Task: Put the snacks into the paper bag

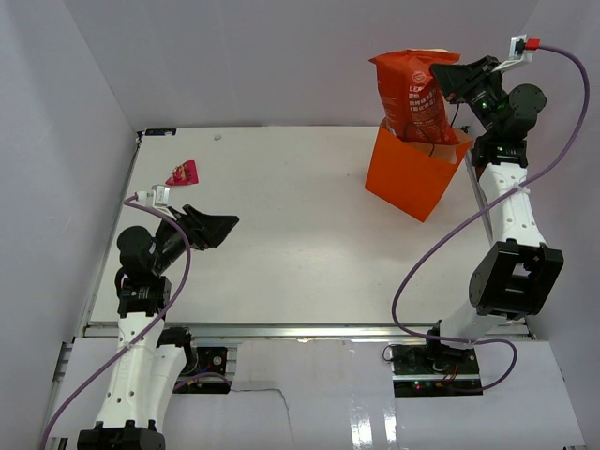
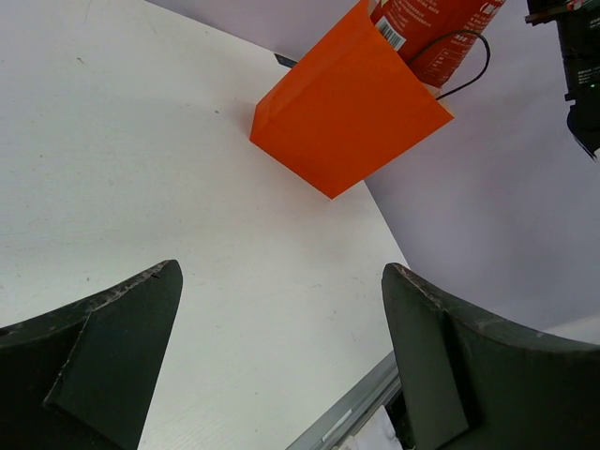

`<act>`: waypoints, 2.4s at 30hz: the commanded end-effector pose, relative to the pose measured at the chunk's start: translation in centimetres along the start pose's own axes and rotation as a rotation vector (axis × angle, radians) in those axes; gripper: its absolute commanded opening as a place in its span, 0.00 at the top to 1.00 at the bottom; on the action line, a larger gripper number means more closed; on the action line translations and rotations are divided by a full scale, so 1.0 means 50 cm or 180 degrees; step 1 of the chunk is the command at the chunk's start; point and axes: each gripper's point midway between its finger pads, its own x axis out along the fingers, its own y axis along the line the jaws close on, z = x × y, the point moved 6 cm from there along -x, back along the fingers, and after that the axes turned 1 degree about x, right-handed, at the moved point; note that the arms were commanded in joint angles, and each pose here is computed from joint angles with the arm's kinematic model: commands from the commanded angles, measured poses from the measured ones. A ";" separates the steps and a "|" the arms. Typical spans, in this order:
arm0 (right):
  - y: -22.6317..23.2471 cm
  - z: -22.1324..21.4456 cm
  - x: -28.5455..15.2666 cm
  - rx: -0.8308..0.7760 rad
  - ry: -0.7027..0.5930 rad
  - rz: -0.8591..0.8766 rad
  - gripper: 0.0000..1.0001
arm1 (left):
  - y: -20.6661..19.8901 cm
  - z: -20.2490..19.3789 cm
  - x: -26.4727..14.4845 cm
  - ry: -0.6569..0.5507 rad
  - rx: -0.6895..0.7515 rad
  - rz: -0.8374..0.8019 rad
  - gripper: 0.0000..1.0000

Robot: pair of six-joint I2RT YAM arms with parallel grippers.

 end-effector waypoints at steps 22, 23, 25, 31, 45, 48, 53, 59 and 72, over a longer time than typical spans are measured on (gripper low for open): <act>0.061 0.130 -0.029 -0.1620 0.0356 -0.0140 0.12 | 0.181 0.067 0.075 -0.0541 -0.1610 0.2216 0.02; 0.063 0.135 -0.036 -0.1712 0.0368 -0.0167 0.10 | 0.192 0.074 0.084 -0.0571 -0.1700 0.2305 0.02; 0.066 0.131 -0.056 -0.1830 0.0504 -0.0214 0.06 | 0.226 0.089 0.115 -0.0649 -0.1895 0.2524 0.02; 0.057 0.094 -0.116 -0.1735 0.0835 0.0032 0.03 | 0.308 0.125 0.177 -0.0720 -0.1954 0.2868 0.02; 0.106 -0.118 -0.200 -0.1879 0.2038 0.1069 0.09 | 0.612 0.198 0.253 -0.0756 -0.2047 0.3621 0.02; 0.095 -0.155 -0.211 -0.1748 0.2119 0.1002 0.09 | 0.666 0.218 0.276 -0.0623 -0.1828 0.3767 0.02; 0.100 -0.187 -0.222 -0.1621 0.2207 0.1039 0.11 | 0.718 0.241 0.307 -0.0285 -0.1205 0.3655 0.02; 0.096 -0.197 -0.226 -0.1567 0.2253 0.0986 0.11 | 0.770 0.244 0.332 0.0179 -0.0611 0.3483 0.02; 0.108 -0.205 -0.221 -0.1401 0.2256 0.1032 0.12 | 0.821 0.150 0.341 0.1155 0.0251 0.3208 0.42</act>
